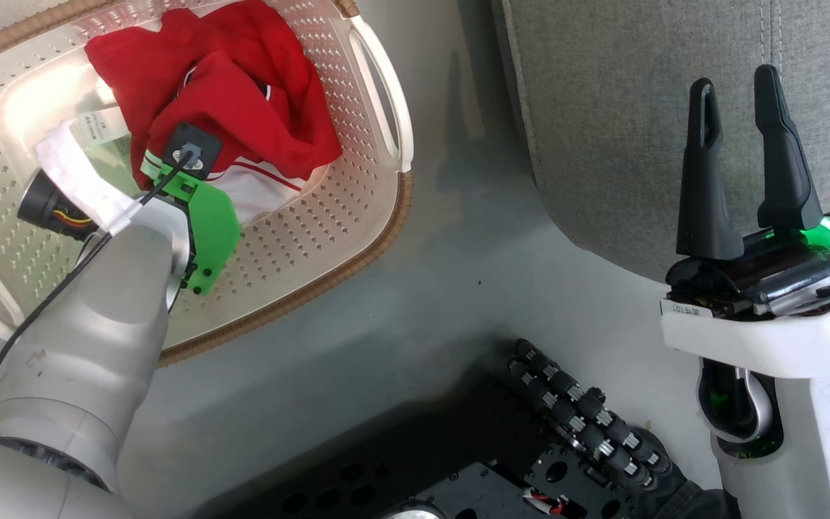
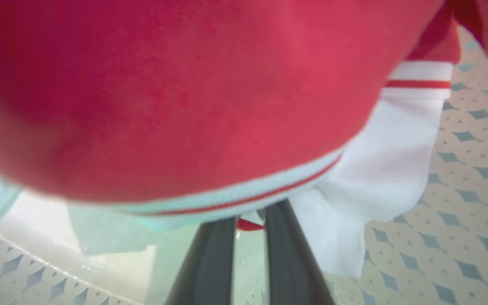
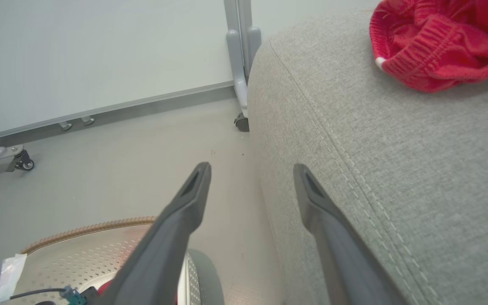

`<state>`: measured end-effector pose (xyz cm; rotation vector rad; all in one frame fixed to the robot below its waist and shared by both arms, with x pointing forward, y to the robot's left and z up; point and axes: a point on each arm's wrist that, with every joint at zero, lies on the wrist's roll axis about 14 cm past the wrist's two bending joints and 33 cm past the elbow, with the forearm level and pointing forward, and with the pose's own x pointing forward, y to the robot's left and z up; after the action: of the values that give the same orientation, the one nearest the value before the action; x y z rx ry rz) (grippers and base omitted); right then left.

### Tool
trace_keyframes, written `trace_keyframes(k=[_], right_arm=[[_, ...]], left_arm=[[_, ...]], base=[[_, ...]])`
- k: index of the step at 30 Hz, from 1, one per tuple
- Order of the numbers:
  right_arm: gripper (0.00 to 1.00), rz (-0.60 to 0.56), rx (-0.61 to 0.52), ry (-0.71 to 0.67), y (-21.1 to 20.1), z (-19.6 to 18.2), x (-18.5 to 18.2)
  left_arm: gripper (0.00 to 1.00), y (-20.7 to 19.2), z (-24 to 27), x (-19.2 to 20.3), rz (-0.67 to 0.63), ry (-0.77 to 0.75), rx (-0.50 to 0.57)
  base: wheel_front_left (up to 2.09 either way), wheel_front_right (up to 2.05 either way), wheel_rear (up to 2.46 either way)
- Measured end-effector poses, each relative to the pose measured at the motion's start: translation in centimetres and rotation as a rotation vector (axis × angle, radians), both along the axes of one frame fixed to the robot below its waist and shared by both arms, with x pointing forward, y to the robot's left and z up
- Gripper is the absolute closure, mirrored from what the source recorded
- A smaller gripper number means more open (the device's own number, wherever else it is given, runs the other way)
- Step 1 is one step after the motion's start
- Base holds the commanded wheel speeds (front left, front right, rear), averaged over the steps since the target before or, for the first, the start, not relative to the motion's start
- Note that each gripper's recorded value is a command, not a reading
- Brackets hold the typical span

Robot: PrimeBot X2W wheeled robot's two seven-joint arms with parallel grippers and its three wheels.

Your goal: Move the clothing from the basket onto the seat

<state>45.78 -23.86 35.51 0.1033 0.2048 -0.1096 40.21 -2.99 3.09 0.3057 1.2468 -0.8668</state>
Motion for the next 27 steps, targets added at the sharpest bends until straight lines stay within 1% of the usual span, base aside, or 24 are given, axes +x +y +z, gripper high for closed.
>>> trace_keyframes(k=[11, 14, 18, 27], right_arm=[[0.0, 0.029, -0.005, -0.065, 0.5, 1.6, 1.6], [0.0, 0.034, -0.019, -0.077, 0.4, 2.1, 1.9], [0.0, 0.034, -0.051, -0.087, 0.1, 2.8, 1.8], [0.0, 0.052, -0.082, -0.117, 0.6, 4.7, 1.3]], left_arm=[[1.0, -0.4, 1.7, 3.8, 0.033, -0.147, -0.111], [1.0, -0.8, 2.8, 4.8, 0.039, -0.201, -0.165], [1.0, -1.8, 5.0, 5.1, 0.055, -0.256, -0.25], [1.0, -1.9, 11.3, 6.3, 0.119, -0.361, -0.36]], base=[[0.0, 0.0, 0.0], [0.0, 0.0, 0.0], [0.0, 0.0, 0.0], [0.0, 0.0, 0.0]])
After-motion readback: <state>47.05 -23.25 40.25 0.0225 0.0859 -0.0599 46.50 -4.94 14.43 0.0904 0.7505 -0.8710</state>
